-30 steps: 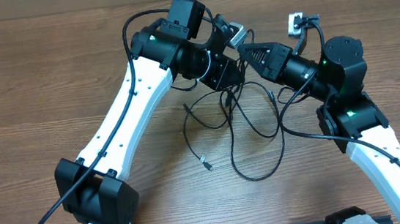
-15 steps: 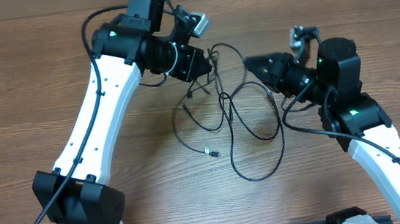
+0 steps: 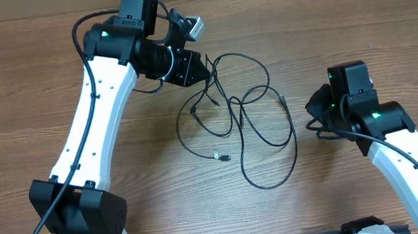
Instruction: Untangle cables
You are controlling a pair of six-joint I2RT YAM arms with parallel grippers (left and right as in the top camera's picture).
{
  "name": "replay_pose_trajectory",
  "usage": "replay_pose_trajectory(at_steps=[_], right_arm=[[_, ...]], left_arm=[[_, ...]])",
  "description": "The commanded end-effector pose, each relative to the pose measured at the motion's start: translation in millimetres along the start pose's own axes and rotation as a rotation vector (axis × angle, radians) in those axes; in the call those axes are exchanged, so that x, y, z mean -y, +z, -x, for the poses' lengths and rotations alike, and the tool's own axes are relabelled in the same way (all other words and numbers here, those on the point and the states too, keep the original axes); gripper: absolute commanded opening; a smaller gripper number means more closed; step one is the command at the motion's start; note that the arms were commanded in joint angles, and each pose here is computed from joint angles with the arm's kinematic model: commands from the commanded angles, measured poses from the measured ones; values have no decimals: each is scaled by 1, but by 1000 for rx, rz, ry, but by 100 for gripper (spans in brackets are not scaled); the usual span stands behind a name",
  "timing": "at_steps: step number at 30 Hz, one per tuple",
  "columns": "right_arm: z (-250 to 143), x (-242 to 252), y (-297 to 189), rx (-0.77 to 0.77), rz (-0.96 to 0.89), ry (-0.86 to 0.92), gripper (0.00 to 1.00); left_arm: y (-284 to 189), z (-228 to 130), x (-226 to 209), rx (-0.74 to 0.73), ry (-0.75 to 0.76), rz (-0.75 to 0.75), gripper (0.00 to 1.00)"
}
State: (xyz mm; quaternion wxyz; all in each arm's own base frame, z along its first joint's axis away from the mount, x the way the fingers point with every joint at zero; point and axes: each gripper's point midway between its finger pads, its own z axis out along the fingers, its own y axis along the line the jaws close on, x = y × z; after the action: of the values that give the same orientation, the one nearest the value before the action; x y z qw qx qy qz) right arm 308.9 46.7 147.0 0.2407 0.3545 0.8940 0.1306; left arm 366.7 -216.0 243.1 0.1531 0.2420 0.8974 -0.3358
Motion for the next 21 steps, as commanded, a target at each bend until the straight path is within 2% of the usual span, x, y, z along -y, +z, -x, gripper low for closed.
replay_pose_trajectory(at_steps=[1,4,8,13,17,21], right_arm=[[-5,-43,-11,-50,214,-166,20],[-35,-100,-38,-199,558,-305,23],[-61,-126,-60,-302,725,-360,31],[-84,-137,-67,-364,744,-358,36],[-85,-135,-55,-376,666,-254,40],[-87,-129,-29,-410,578,-168,48]], left_arm=[[-14,1,13,23,57,-18,4],[-12,-6,24,-3,91,-61,4],[-3,-11,40,-30,154,-89,4],[12,-17,64,-61,254,-112,4],[22,-22,78,-86,297,-116,4],[27,-26,91,-103,321,-133,4]])
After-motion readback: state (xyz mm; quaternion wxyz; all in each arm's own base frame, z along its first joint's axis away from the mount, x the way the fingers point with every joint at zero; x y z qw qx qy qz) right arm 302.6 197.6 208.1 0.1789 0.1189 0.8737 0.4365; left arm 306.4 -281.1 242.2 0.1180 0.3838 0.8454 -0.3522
